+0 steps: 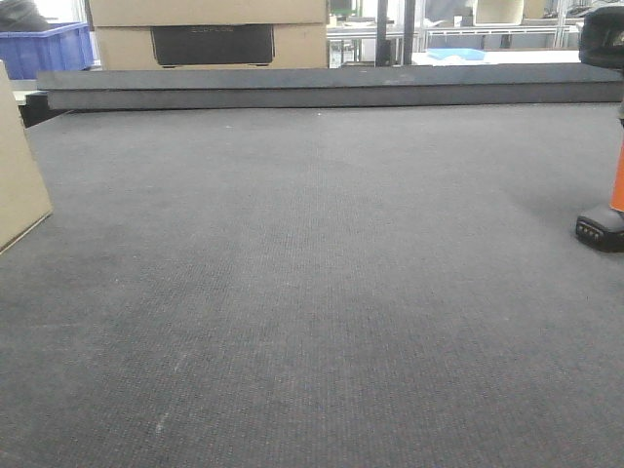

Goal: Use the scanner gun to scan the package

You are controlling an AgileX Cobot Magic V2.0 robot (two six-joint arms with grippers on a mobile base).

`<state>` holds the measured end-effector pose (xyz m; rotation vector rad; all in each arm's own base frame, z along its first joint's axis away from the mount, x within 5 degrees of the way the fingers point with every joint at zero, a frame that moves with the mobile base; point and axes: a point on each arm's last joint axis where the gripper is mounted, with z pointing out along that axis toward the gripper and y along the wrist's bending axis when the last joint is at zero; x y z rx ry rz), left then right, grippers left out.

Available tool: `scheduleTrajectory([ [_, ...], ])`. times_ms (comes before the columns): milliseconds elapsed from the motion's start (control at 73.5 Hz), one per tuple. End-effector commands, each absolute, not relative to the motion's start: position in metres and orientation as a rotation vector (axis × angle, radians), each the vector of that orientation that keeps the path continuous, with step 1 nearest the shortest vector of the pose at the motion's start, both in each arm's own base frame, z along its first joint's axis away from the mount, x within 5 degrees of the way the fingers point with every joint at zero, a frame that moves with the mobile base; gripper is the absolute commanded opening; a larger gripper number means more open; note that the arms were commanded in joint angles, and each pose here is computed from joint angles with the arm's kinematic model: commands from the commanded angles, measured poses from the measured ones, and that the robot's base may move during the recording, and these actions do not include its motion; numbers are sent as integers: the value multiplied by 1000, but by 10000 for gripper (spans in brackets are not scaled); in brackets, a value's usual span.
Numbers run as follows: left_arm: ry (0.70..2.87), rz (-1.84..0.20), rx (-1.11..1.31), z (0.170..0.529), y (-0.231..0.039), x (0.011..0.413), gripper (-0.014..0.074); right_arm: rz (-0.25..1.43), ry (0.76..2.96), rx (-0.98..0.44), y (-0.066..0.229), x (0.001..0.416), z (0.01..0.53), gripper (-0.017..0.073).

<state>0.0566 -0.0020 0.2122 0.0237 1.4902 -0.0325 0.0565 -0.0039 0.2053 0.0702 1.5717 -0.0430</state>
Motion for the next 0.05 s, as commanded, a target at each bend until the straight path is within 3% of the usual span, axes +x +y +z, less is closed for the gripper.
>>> scheduleTrajectory([
  [0,1466,-36,17,215,-2,56,-111,-54,1557,71,-4,56,206,-167],
  [41,1466,-36,17,215,-2,56,-111,-54,1557,71,-4,56,206,-167],
])
